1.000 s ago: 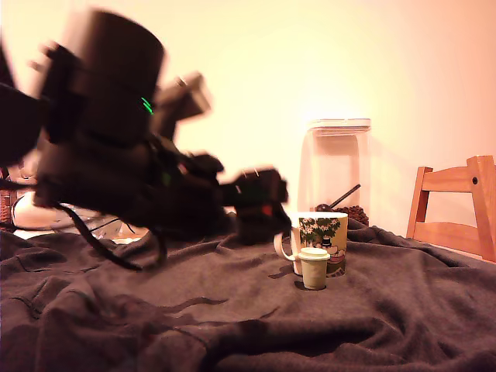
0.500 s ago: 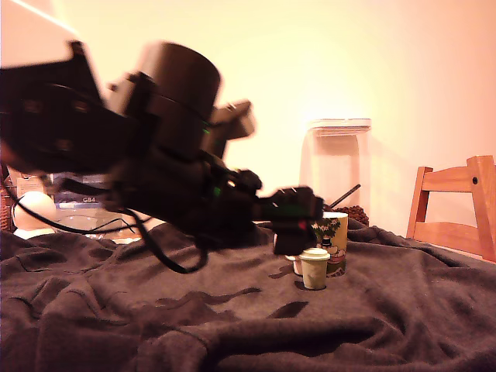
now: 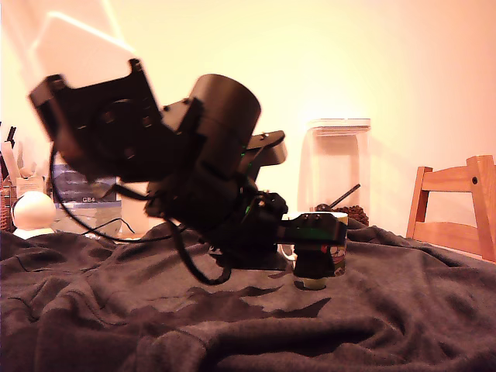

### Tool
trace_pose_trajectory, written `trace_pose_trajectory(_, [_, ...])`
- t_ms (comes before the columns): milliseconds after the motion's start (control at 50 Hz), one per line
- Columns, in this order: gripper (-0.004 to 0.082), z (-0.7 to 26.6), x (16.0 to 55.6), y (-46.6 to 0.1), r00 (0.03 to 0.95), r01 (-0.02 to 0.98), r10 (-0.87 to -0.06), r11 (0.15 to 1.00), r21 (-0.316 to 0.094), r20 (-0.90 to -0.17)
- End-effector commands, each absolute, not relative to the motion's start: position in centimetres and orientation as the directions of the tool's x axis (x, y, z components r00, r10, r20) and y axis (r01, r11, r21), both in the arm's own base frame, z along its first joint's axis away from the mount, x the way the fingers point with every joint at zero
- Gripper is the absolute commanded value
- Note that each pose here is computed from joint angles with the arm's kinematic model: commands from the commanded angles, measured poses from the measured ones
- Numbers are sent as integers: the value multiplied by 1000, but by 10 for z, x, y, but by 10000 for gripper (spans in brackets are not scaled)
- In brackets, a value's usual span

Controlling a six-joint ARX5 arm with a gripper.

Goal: Pick up the coffee capsules from the table one by one and drop them inside the nearest coffee cup

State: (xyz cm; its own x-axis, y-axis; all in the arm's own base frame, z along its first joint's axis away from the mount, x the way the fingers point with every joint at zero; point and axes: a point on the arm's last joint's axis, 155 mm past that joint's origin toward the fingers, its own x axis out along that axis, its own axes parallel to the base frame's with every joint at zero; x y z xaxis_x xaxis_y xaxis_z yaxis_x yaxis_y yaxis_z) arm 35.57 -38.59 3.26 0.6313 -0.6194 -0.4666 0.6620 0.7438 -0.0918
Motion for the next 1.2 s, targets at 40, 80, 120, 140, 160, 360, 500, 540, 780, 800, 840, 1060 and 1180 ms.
trace_pose_trajectory(40, [570, 14, 360, -388, 611, 666, -611, 741, -91, -504])
trace_pose_trajectory(80, [570, 13, 361, -389, 606, 666, -609, 740, -91, -512])
trace_pose_trajectory(120, [570, 13, 362, -390, 602, 666, -605, 741, -91, -521])
trace_pose_trajectory(140, [570, 12, 362, -390, 599, 665, -603, 741, -92, -526])
trace_pose_trajectory(160, [570, 12, 362, -390, 598, 664, -602, 742, -92, -530])
trace_pose_trajectory(360, [569, 14, 370, -386, 603, 647, -597, 754, -113, -529])
trace_pose_trajectory(500, [569, 10, 370, -384, 583, 642, -595, 755, -135, -553])
trace_pose_trajectory(540, [569, 11, 370, -385, 581, 643, -597, 753, -137, -554])
trace_pose_trajectory(780, [569, 9, 373, -395, 563, 655, -618, 739, -159, -549])
trace_pose_trajectory(800, [569, 8, 373, -396, 560, 658, -621, 736, -161, -549])
trace_pose_trajectory(840, [569, 6, 374, -399, 558, 660, -622, 734, -161, -549])
trace_pose_trajectory(1060, [569, 2, 373, -402, 552, 664, -623, 731, -160, -554])
trace_pose_trajectory(1180, [568, 2, 373, -402, 553, 663, -622, 731, -159, -554])
